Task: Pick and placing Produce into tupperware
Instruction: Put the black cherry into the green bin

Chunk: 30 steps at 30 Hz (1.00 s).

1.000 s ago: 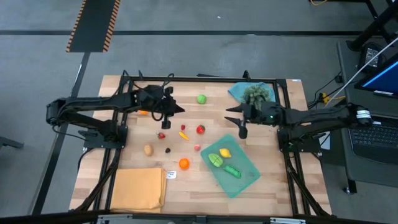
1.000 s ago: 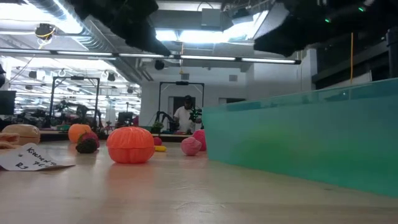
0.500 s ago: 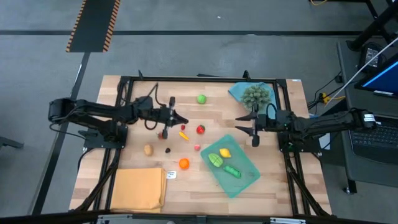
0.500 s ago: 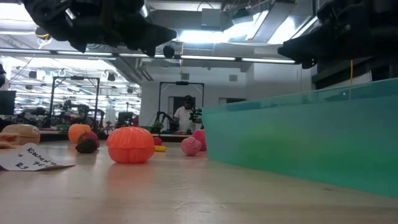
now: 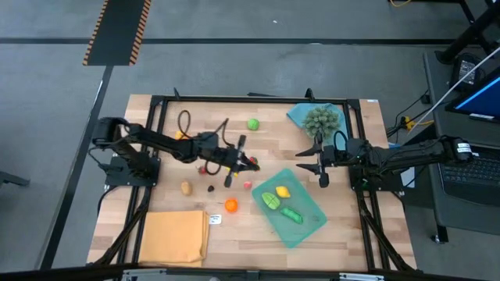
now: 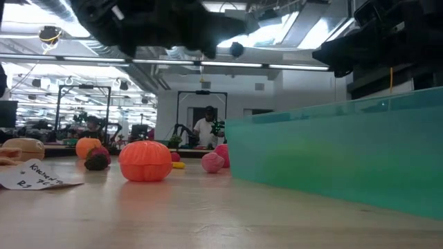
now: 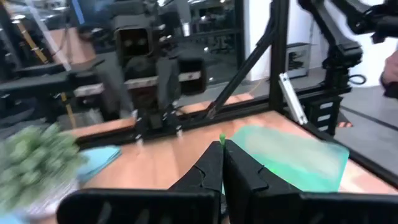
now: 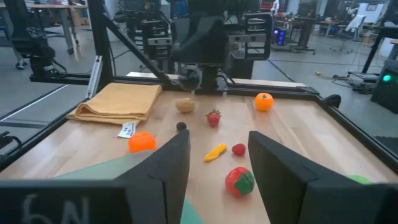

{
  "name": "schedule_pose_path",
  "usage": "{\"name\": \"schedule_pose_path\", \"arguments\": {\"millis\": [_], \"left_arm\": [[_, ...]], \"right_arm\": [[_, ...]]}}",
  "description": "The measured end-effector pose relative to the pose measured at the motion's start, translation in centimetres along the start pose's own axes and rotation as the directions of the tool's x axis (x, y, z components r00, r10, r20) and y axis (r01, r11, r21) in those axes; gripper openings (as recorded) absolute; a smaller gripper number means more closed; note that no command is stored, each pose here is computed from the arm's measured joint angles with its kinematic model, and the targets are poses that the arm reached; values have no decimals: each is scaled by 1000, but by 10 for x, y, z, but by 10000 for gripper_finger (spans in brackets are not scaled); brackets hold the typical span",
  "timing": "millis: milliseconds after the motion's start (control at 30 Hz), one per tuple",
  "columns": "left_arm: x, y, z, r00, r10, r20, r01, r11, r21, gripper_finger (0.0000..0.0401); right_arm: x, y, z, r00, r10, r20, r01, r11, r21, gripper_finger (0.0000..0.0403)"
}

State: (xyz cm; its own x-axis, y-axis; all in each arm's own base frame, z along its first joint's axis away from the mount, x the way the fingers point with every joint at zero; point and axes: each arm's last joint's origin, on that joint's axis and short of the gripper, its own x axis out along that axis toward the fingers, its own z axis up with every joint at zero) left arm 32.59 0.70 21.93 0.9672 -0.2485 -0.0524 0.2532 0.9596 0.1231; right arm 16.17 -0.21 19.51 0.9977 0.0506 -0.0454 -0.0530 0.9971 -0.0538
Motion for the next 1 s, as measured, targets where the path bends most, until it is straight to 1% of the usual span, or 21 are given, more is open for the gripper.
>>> {"name": "schedule_pose_path", "arguments": {"millis": [200, 367, 433, 600, 800, 1000], "left_arm": [[30, -10, 6, 998, -53, 19, 53, 999, -4, 0], [44, -23, 8, 995, -98, 11, 98, 995, -22, 0], [48, -27, 8, 994, -111, -15, 110, 993, -36, 0], [58, -32, 14, 986, -88, -140, 79, 995, -68, 0], [67, -31, 30, 963, -107, -247, 86, 992, -94, 0], [69, -29, 36, 963, -103, -249, 82, 992, -95, 0]], "right_arm": [[0, 0, 0, 1000, 5, 0, -5, 1000, -1, 166], [0, 0, 0, 1000, 6, -2, -6, 1000, 0, 166], [0, 0, -1, 1000, 18, -5, -18, 1000, 2, 166], [0, 2, -1, 997, 72, -8, -71, 997, 31, 166], [0, 2, -3, 996, 78, -31, -76, 995, 62, 166], [0, 2, -4, 996, 78, -34, -76, 995, 62, 166]]}}
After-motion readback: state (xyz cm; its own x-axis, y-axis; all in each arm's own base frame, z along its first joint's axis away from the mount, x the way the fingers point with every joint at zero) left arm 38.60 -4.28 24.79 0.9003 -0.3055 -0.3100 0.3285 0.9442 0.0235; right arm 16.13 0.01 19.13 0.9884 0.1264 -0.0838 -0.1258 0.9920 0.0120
